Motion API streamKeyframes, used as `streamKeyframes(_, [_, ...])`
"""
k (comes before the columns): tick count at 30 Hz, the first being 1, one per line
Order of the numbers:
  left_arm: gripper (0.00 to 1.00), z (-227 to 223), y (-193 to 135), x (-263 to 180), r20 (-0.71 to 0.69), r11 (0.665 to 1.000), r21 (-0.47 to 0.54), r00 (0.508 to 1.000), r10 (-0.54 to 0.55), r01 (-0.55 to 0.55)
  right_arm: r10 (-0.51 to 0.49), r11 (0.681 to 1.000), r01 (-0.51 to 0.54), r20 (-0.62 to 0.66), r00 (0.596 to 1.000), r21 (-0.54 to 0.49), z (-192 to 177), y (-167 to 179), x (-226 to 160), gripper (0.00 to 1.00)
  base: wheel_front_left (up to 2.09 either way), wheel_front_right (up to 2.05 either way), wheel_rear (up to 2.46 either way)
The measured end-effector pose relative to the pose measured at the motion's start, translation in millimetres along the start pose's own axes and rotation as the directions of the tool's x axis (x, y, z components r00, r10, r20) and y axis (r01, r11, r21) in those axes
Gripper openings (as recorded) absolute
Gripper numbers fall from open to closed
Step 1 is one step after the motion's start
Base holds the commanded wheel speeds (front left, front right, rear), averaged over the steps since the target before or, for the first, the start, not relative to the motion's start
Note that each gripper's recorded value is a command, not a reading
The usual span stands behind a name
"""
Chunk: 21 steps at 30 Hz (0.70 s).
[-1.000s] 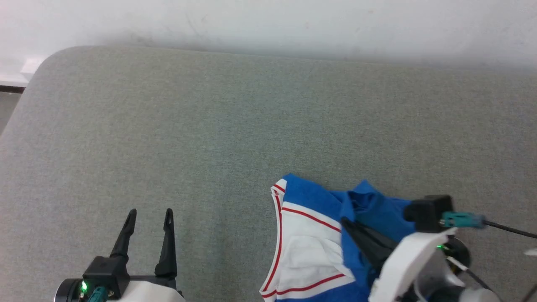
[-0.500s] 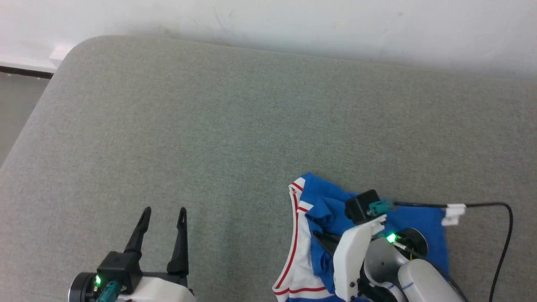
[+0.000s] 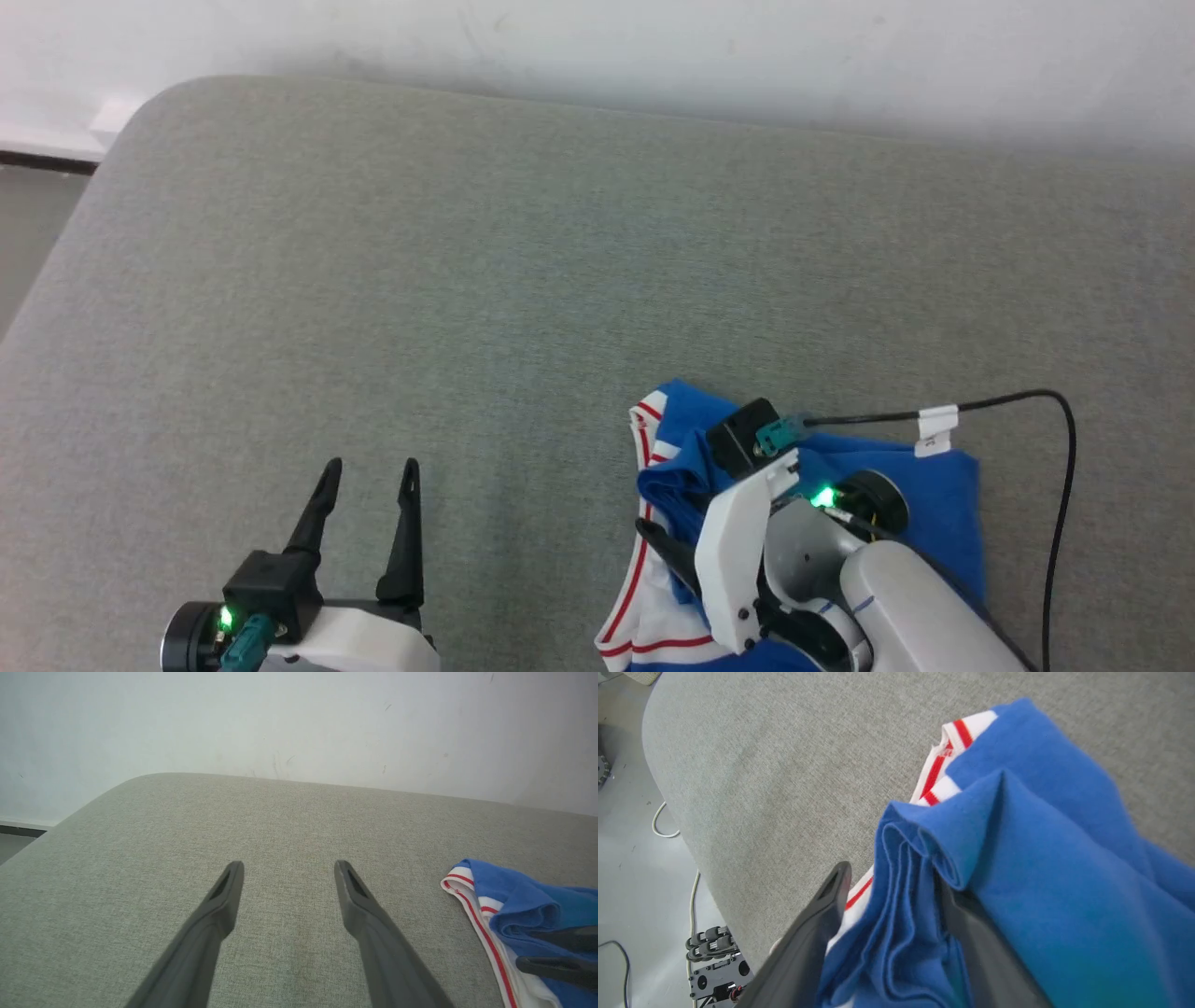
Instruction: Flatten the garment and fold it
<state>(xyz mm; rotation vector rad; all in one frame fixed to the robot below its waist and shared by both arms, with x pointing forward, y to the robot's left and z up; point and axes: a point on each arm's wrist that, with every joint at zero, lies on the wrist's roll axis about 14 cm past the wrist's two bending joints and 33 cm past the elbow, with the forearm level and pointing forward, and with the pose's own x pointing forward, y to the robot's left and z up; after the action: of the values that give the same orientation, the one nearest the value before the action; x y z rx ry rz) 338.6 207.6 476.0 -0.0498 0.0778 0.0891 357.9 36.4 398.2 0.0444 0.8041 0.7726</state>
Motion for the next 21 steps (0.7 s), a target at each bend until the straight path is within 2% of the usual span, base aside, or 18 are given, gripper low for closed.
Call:
streamKeyframes(5, [1.00, 1, -9, 9, 0.004, 0.999, -0.003, 0.999, -0.033, 0.033, -0.041, 0.999, 0.036, 0.144, 0.989, 0.036, 38, -14, -23, 1.00, 0.00, 0.00, 0.00])
streamKeyframes(7, [1.00, 1, -14, 12, 0.006, 0.999, -0.004, 0.999, -0.047, 0.047, -0.096, 0.994, 0.080, 0.225, 0.970, 0.078, 54, -33, -40, 1.00, 0.00, 0.00, 0.00])
streamKeyframes(9, [1.00, 2, -18, 16, 0.009, 0.998, -0.005, 0.998, -0.062, 0.062, -0.194, 0.977, 0.156, 0.295, 0.936, 0.147, 61, -62, -62, 1.00, 0.00, 0.00, 0.00])
streamKeyframes(12, [1.00, 1, -23, 20, 0.005, 0.997, -0.007, 0.997, -0.079, 0.079, -0.358, 0.929, 0.301, 0.311, 0.881, 0.216, 46, -105, -95, 1.00, 0.00, 0.00, 0.00])
streamKeyframes(14, [1.00, -2, -26, 22, -0.003, 0.996, -0.007, 0.996, -0.087, 0.087, -0.425, 0.897, 0.356, 0.287, 0.859, 0.264, 28, -121, -111, 1.00, 0.00, 0.00, 0.00])
streamKeyframes(17, [1.00, -7, -28, 25, -0.017, 0.996, -0.008, 0.995, -0.093, 0.093, -0.480, 0.858, 0.399, 0.226, 0.848, 0.325, -1, -134, -125, 1.00, 0.00, 0.00, 0.00])
streamKeyframes(21, [1.00, -12, -30, 28, -0.032, 0.995, -0.008, 0.995, -0.097, 0.097, -0.506, 0.820, 0.425, 0.139, 0.851, 0.384, -36, -141, -130, 1.00, 0.00, 0.00, 0.00])
